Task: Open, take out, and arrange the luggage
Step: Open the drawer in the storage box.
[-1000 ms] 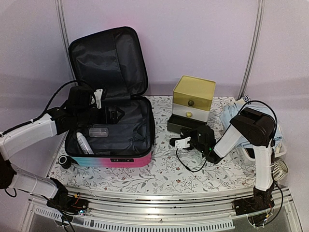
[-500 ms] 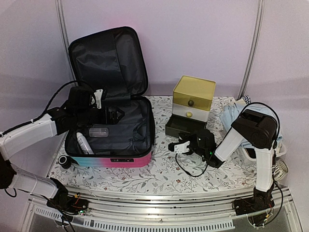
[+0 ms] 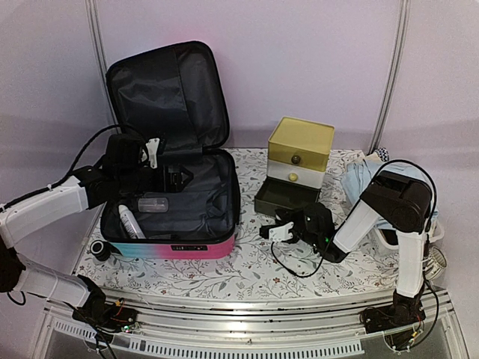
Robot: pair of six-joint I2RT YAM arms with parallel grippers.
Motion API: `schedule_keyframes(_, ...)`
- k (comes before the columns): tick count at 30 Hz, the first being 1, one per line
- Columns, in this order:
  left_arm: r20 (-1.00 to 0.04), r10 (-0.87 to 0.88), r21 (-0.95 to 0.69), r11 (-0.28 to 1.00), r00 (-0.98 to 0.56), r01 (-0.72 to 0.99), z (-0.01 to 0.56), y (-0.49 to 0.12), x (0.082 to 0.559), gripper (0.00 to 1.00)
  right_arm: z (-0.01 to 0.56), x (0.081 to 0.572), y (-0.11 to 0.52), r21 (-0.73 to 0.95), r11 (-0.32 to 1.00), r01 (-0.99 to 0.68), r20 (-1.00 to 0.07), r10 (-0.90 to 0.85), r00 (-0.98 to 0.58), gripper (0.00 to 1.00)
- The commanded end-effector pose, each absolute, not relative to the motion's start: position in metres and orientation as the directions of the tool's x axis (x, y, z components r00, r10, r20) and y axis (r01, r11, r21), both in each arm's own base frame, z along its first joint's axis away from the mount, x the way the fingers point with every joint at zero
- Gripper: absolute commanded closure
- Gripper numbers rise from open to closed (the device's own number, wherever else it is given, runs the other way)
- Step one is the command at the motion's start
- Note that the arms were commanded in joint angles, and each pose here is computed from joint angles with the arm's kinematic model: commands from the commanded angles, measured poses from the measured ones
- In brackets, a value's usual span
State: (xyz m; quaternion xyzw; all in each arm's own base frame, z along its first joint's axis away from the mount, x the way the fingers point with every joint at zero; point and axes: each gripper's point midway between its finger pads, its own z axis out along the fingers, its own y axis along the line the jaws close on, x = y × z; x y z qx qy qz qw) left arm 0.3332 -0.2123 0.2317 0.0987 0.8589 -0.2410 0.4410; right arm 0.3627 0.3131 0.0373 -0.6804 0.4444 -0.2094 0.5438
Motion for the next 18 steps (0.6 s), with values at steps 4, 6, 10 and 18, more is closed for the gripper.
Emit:
schedule_keyframes(4,-0.811,-0.053,-0.329,0.865,-0.583,0.379,0.234,-0.210,0.334,0.02,-0.009,0.334,0.303,-0.838,-0.092,-0.539,-0.220,-0.845,0.487,0.69)
schedule_keyframes(6,-0.810,-0.052,-0.326,0.868,-0.585,0.375,0.233,-0.209,0.334,0.02,-0.002,0.333,0.304,-0.839,-0.084,-0.537,-0.232,-0.839,0.493,0.59)
schedule_keyframes(10,-0.803,-0.046,-0.313,0.881,-0.595,0.354,0.228,-0.204,0.334,0.02,0.016,0.325,0.307,-0.841,-0.062,-0.537,-0.262,-0.823,0.504,0.44)
schedule_keyframes(18,-0.769,-0.034,-0.236,0.943,-0.638,0.235,0.207,-0.176,0.335,0.02,0.047,0.301,0.312,-0.849,-0.014,-0.528,-0.313,-0.792,0.525,0.33)
